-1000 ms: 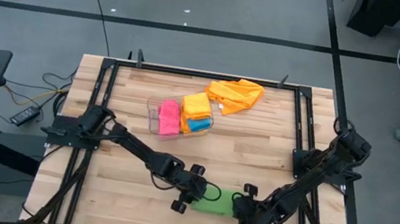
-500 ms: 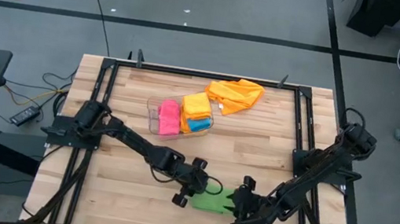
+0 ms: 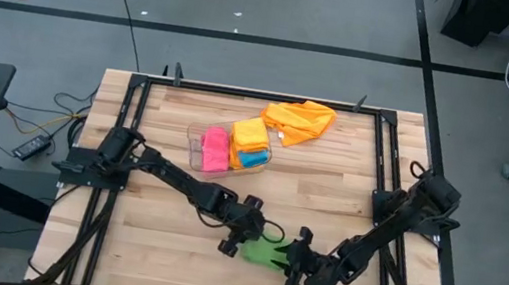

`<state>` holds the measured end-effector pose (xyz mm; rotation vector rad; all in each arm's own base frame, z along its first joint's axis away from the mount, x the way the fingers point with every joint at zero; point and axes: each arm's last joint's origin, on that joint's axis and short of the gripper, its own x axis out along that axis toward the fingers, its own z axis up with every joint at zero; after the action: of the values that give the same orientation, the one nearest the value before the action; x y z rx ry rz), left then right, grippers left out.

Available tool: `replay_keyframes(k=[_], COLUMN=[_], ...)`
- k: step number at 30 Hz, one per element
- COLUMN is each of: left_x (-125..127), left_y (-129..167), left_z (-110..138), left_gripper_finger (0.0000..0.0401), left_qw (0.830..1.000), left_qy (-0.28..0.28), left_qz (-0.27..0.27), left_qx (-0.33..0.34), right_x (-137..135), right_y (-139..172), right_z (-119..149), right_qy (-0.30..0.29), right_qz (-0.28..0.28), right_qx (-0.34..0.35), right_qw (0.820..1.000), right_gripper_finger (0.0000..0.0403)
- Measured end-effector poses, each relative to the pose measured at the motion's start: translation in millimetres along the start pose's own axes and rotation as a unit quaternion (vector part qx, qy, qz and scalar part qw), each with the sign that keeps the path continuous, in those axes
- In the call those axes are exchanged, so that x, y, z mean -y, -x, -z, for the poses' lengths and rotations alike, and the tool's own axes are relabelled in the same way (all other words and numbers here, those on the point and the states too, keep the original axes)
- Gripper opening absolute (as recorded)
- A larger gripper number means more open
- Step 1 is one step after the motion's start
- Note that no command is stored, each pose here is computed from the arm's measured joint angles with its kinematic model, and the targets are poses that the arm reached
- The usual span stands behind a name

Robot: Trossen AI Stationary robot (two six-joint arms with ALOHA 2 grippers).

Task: Fold microfiber towels
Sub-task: Fold the green microfiber cloth

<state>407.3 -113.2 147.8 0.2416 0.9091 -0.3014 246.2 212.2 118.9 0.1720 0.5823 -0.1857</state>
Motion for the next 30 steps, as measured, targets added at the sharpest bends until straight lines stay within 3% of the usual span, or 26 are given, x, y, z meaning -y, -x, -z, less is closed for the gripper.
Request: replay_keyframes(k=[7, 13, 17, 21, 25, 30], left_x=[14, 48, 58, 55, 52, 54], left_y=[25, 24, 18, 16, 11, 6], left_z=[-12, -12, -11, -11, -8, -5], left_gripper_finger=[0.0076, 0.0124, 0.0168, 0.0189, 0.0181, 0.0128], left_qw=[0.996, 0.973, 0.965, 0.965, 0.964, 0.959], left_qy=[-0.077, -0.22, -0.261, -0.263, -0.266, -0.284], left_qz=[0.035, 0.057, 0.012, -0.006, -0.009, -0.005], left_qx=[0.027, 0.028, 0.02, 0.018, 0.011, 0.0], right_x=[3, 8, 7, 7, 7, 7], right_y=[4, 21, 26, 27, 27, 27], right_z=[-4, -13, -13, -12, -12, -12], right_qy=[-0.002, 0.0, 0.0, -0.006, -0.007, -0.008], right_qz=[0.002, 0.01, 0.015, 0.019, 0.02, 0.02], right_qx=[-0.01, -0.021, -0.011, -0.012, -0.01, -0.01], right_qw=[1.0, 1.0, 1.0, 1.0, 1.0, 1.0], right_gripper_finger=[0.017, 0.017, 0.017, 0.017, 0.017, 0.017])
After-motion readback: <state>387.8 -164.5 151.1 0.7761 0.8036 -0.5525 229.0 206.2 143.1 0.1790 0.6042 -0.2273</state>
